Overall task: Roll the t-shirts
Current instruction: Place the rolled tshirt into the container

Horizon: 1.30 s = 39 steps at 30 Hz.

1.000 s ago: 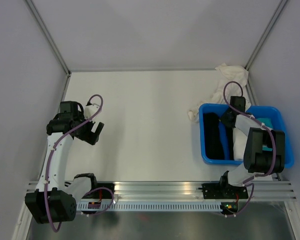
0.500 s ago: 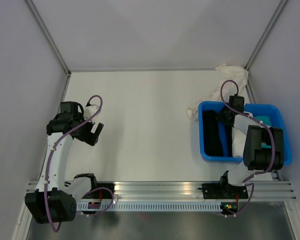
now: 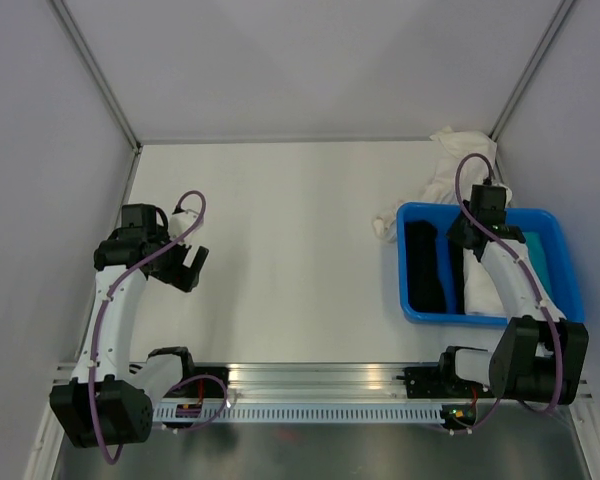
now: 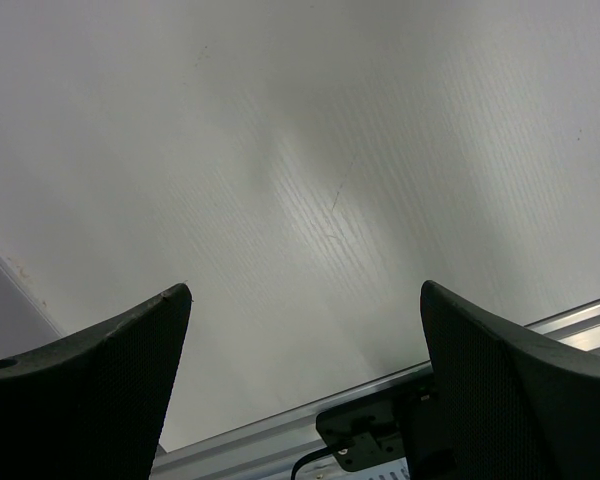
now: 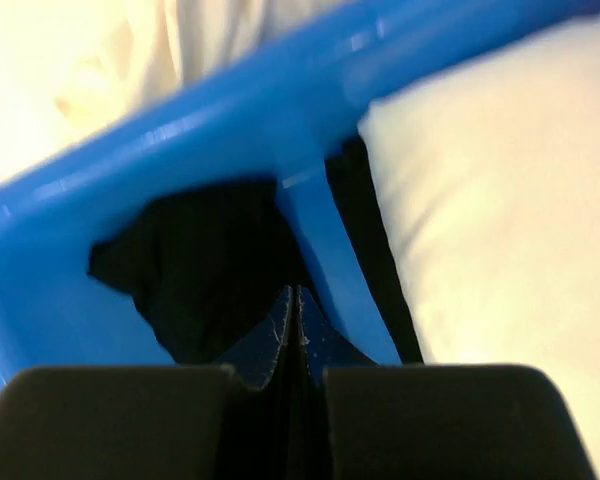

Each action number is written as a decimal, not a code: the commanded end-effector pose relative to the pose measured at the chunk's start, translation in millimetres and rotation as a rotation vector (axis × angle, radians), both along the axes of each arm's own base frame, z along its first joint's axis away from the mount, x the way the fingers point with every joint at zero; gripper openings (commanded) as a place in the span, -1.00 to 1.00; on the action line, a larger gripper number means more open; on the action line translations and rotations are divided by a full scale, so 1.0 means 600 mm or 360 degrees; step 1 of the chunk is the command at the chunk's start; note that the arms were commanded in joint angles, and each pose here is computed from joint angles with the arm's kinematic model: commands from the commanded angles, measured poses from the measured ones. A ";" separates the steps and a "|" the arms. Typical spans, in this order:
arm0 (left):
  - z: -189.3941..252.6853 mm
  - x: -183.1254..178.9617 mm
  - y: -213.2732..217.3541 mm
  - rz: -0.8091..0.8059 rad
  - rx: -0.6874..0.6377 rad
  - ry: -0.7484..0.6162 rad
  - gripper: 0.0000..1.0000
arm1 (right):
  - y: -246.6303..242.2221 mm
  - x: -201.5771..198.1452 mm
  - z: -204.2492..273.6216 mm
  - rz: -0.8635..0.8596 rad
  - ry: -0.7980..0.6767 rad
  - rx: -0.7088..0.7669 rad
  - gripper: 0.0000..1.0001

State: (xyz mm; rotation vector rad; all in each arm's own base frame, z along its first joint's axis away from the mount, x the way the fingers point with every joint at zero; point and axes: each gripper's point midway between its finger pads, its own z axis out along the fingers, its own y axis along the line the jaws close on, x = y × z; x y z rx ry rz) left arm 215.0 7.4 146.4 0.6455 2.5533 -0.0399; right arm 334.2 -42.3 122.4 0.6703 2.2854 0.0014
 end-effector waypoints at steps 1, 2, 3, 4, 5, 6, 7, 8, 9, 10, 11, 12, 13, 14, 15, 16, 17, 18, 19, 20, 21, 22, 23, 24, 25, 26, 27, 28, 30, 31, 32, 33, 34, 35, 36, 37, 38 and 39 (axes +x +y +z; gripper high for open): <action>0.012 0.018 -0.011 -0.0038 -0.0061 -0.0087 1.00 | 0.016 -0.080 -0.034 0.0036 0.0255 0.0051 -0.86; 0.011 0.019 -0.012 -0.0043 -0.0064 -0.0085 1.00 | 0.020 -0.094 -0.041 0.0022 0.0284 0.0077 -0.85; 0.010 0.020 -0.013 -0.0047 -0.0071 -0.0089 0.99 | 0.025 -0.107 -0.050 0.0017 0.0321 0.0103 -0.83; 0.007 0.019 -0.017 -0.0059 -0.0084 -0.0083 1.00 | 0.028 -0.123 -0.065 0.0007 0.0360 0.0117 -0.82; 0.006 0.019 -0.018 -0.0072 -0.0088 -0.0086 1.00 | 0.029 -0.131 -0.071 -0.0020 0.0382 0.0137 -0.81; 0.005 0.020 -0.019 -0.0077 -0.0091 -0.0092 1.00 | 0.033 -0.136 -0.077 -0.0019 0.0400 0.0151 -0.81; 0.002 0.019 -0.021 -0.0094 -0.0100 -0.0088 1.00 | 0.032 -0.145 -0.088 -0.0031 0.0432 0.0155 -0.81; 0.001 0.020 -0.023 -0.0099 -0.0108 -0.0091 1.00 | 0.032 -0.149 -0.095 -0.0036 0.0452 0.0154 -0.81; -0.001 0.020 -0.024 -0.0118 -0.0110 -0.0088 1.00 | 0.033 -0.152 -0.101 -0.0045 0.0467 0.0161 -0.81; -0.003 0.020 -0.025 -0.0128 -0.0110 -0.0081 1.00 | 0.036 -0.156 -0.111 -0.0048 0.0497 0.0176 -0.81; -0.004 0.022 -0.023 -0.0136 -0.0101 -0.0078 1.00 | 0.038 -0.162 -0.121 -0.0051 0.0522 0.0193 -0.81; -0.007 0.024 -0.020 -0.0129 -0.0084 -0.0064 0.99 | 0.041 -0.160 -0.122 -0.0039 0.0521 0.0206 -0.80; -0.006 0.026 -0.018 -0.0132 -0.0073 -0.0072 0.99 | 0.044 -0.158 -0.125 -0.0035 0.0534 0.0220 -0.79; -0.005 0.028 -0.016 -0.0129 -0.0065 -0.0079 1.00 | 0.044 -0.156 -0.126 -0.0037 0.0531 0.0221 -0.79; -0.004 0.029 -0.015 -0.0129 -0.0060 -0.0083 1.00 | 0.045 -0.156 -0.128 -0.0039 0.0530 0.0231 -0.80; -0.003 0.030 -0.016 -0.0131 -0.0063 -0.0091 0.99 | 0.050 -0.160 -0.136 -0.0040 0.0546 0.0260 -0.79; -0.002 0.030 -0.017 -0.0129 -0.0070 -0.0091 1.00 | 0.054 -0.159 -0.140 -0.0037 0.0544 0.0279 -0.80; -0.003 0.030 -0.017 -0.0129 -0.0070 -0.0088 1.00 | 0.058 -0.163 -0.146 -0.0027 0.0557 0.0297 -0.80; -0.003 0.031 -0.017 -0.0126 -0.0069 -0.0088 0.99 | 0.058 -0.164 -0.149 -0.0027 0.0572 0.0296 -0.80; -0.004 0.030 -0.017 -0.0124 -0.0071 -0.0085 1.00 | 0.070 -0.164 -0.148 0.0008 0.0583 0.0352 -0.80; -0.005 0.031 -0.016 -0.0124 -0.0066 -0.0082 0.99 | 0.074 -0.161 -0.146 0.0019 0.0576 0.0373 -0.80; -0.005 0.030 -0.015 -0.0124 -0.0060 -0.0080 0.99 | 0.079 -0.158 -0.142 0.0030 0.0559 0.0400 -0.80; -0.005 0.030 -0.015 -0.0120 -0.0064 -0.0080 1.00 | 0.084 -0.157 -0.140 0.0037 0.0548 0.0422 -0.80; -0.004 0.030 -0.014 -0.0121 -0.0055 -0.0084 0.99 | 0.092 -0.153 -0.137 0.0060 0.0521 0.0464 -0.79; -0.004 0.030 -0.014 -0.0120 -0.0059 -0.0084 0.99 | 0.092 -0.152 -0.135 0.0063 0.0513 0.0461 -0.79; -0.004 0.029 -0.014 -0.0122 -0.0058 -0.0082 1.00 | 0.086 -0.150 -0.133 0.0056 0.0515 0.0437 -0.80; -0.004 0.029 -0.014 -0.0119 -0.0057 -0.0084 0.99 | 0.074 -0.139 -0.120 0.0040 0.0488 0.0384 -0.80; -0.003 0.029 -0.012 -0.0119 -0.0045 -0.0086 0.99 | 0.057 -0.136 -0.112 0.0005 0.0484 0.0310 -0.81; -0.003 0.028 -0.008 -0.0122 -0.0021 -0.0089 1.00 | 0.020 -0.105 -0.080 -0.0093 0.0363 0.0169 -0.82; -0.002 0.027 -0.007 -0.0121 -0.0017 -0.0094 1.00 | 0.013 -0.090 -0.069 -0.0118 0.0307 0.0144 -0.84; -0.003 0.026 -0.005 -0.0121 -0.0002 -0.0090 1.00 | 0.003 -0.074 -0.061 -0.0151 0.0251 0.0109 -0.86; -0.003 0.027 -0.005 -0.0119 -0.0003 -0.0090 1.00 | -0.002 -0.048 -0.052 -0.0165 0.0157 0.0103 -0.87; -0.002 0.027 -0.004 -0.0117 -0.0001 -0.0092 0.99 | -0.002 -0.035 -0.052 -0.0162 0.0131 0.0108 -0.89; 0.000 0.027 -0.003 -0.0110 0.0004 -0.0093 0.99 | 0.000 -0.020 -0.058 -0.0155 0.0132 0.0135 -0.94; 0.002 0.026 -0.003 -0.0101 0.0005 -0.0094 1.00 | 0.002 -0.001 -0.056 -0.0149 0.0087 0.0148 -0.96; 0.005 0.026 -0.001 -0.0098 0.0012 -0.0100 1.00 | 0.003 0.012 -0.056 -0.0147 0.0062 0.0162 -0.99; 0.006 0.024 -0.001 -0.0097 0.0013 -0.0093 0.99 | 0.004 0.022 -0.063 -0.0163 0.0051 0.0189 -0.99; 0.007 0.024 -0.001 -0.0095 0.0016 -0.0095 1.00 | 0.001 0.043 -0.057 -0.0172 -0.0026 0.0188 -0.99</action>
